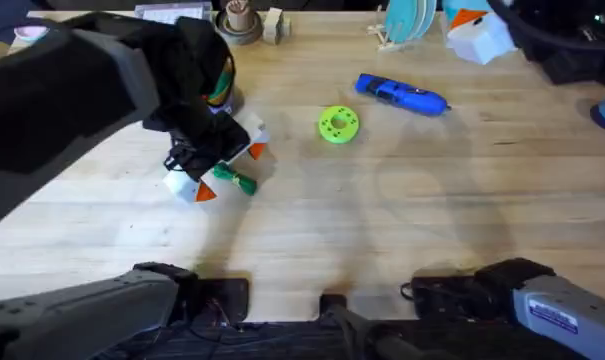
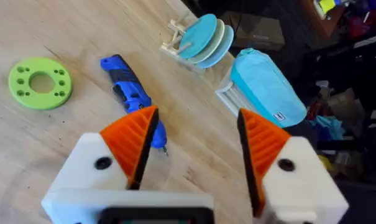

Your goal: Pick up the gripper from the table and insert it into the empty holder that is missing its gripper. Then pick up a screw, insert it into the mounting hole, and use the screwdriver to tighten it. Finally, clean up the table by picking up the vegetable and placing it into the bucket.

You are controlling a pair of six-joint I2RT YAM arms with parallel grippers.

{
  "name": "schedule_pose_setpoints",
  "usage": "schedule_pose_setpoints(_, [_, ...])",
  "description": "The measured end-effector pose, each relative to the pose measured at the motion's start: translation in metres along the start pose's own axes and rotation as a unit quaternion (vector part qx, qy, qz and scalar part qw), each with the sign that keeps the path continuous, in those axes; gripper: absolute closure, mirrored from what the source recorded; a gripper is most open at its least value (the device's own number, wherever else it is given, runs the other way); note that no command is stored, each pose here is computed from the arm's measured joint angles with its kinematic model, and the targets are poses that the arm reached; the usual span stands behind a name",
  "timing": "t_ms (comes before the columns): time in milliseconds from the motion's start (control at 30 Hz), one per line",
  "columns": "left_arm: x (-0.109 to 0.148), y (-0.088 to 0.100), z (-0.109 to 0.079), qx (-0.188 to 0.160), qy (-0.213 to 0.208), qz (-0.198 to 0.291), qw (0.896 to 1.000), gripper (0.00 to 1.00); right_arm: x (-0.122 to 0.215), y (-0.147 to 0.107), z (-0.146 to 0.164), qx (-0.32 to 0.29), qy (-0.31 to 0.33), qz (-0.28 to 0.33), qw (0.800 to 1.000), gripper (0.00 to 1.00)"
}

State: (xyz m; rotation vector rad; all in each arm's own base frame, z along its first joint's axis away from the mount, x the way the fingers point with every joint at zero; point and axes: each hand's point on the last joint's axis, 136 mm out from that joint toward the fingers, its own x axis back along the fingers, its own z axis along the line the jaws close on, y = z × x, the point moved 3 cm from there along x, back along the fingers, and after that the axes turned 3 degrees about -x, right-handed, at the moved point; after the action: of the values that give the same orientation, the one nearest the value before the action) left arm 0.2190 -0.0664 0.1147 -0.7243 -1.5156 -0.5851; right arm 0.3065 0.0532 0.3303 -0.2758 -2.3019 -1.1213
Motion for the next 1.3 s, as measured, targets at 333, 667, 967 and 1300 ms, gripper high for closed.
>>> schedule_pose_setpoints(333, [-0.024,0.011,-0.003,0.025,0.054,-0.027,0.998,0.008,0.000,0.000,0.000,0.000,0.000,0.000,1.000,0.187])
schedule_pose_setpoints(667, [-0.042,0.020,-0.010,0.034,0.065,-0.031,0.997,0.064,0.000,0.000,0.000,0.000,0.000,0.000,1.000,0.185])
schedule_pose_setpoints(967, [-0.051,0.021,-0.010,0.038,0.074,-0.026,0.996,0.598,0.000,0.000,0.000,0.000,0.000,0.000,1.000,0.186])
schedule_pose_setpoints(1300, [-0.050,0.018,-0.005,0.036,0.086,-0.018,0.995,0.990,-0.003,-0.002,0.002,0.001,0.004,0.007,1.000,0.186])
